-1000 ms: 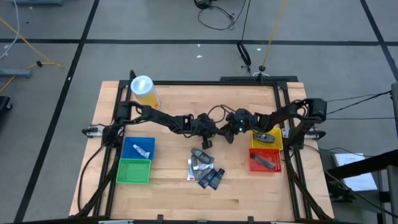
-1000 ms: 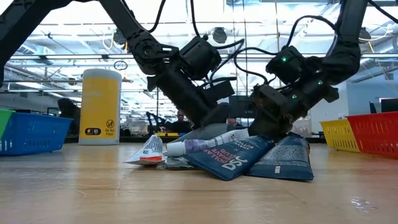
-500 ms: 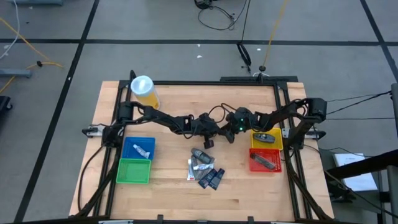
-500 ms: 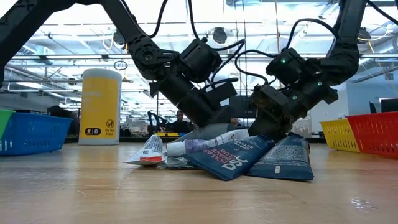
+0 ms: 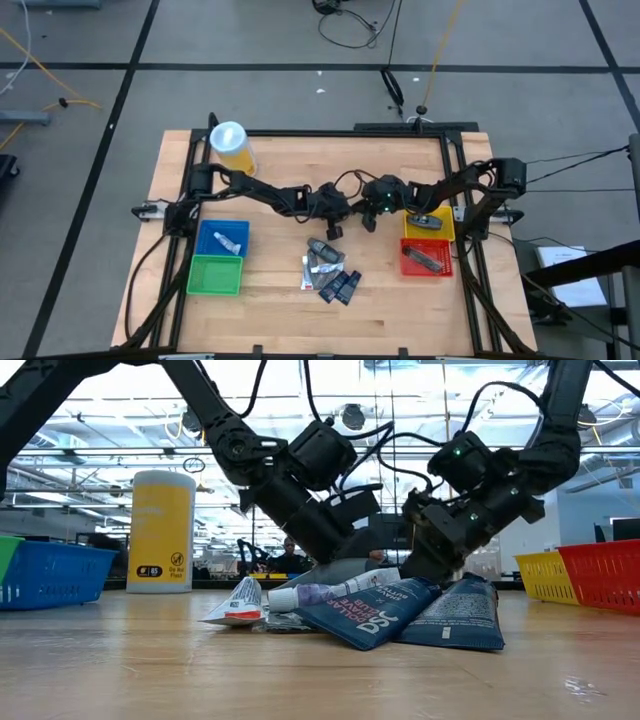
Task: Pick & Place Travel size toiletries
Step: Put the black comb into the red basket
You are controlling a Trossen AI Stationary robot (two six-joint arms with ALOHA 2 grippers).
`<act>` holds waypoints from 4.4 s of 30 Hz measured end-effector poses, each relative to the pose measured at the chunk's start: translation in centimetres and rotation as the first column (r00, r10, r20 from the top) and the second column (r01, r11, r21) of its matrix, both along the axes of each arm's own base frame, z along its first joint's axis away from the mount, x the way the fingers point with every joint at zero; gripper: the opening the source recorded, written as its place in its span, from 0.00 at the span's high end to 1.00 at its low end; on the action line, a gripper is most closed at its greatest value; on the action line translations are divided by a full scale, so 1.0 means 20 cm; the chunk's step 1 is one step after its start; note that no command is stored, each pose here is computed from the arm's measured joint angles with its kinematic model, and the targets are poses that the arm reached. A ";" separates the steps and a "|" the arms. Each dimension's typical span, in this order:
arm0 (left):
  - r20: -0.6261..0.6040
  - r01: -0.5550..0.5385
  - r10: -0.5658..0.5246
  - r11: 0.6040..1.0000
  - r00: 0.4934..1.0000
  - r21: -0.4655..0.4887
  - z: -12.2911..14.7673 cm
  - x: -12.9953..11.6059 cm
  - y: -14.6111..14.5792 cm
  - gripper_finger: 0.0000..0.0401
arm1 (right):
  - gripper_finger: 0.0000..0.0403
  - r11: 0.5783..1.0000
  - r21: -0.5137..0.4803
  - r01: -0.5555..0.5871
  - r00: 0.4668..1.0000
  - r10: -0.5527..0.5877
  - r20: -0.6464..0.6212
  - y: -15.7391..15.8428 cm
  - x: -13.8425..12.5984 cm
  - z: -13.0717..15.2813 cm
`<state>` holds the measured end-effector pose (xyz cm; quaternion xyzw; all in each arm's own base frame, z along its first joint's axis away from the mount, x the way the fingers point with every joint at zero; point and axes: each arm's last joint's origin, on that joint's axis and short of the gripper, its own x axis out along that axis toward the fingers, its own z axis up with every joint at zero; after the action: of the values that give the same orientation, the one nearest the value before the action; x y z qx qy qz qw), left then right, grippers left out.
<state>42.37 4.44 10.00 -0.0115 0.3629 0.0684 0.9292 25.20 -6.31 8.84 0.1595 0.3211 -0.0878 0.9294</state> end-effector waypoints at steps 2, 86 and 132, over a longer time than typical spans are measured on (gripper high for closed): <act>-0.010 0.013 -0.013 1.000 1.000 0.007 0.05 -0.01 -0.02 0.94 | 0.98 1.000 -0.004 -0.016 1.000 0.016 0.010 0.01 0.00 0.00; -0.404 0.041 0.067 0.966 0.912 0.253 0.65 -0.49 -0.09 0.97 | 0.56 0.899 -0.381 0.217 0.959 -0.122 0.257 0.07 -0.07 0.27; 0.028 0.234 -0.233 0.969 0.972 -0.074 0.47 -0.14 -0.27 0.96 | 0.66 0.951 -0.281 -0.132 0.943 0.207 0.259 0.51 -0.04 0.34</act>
<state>39.50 -0.87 19.47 -0.0052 0.3551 -0.0555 0.9331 24.38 3.92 15.65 0.0188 0.1819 -0.0243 0.9828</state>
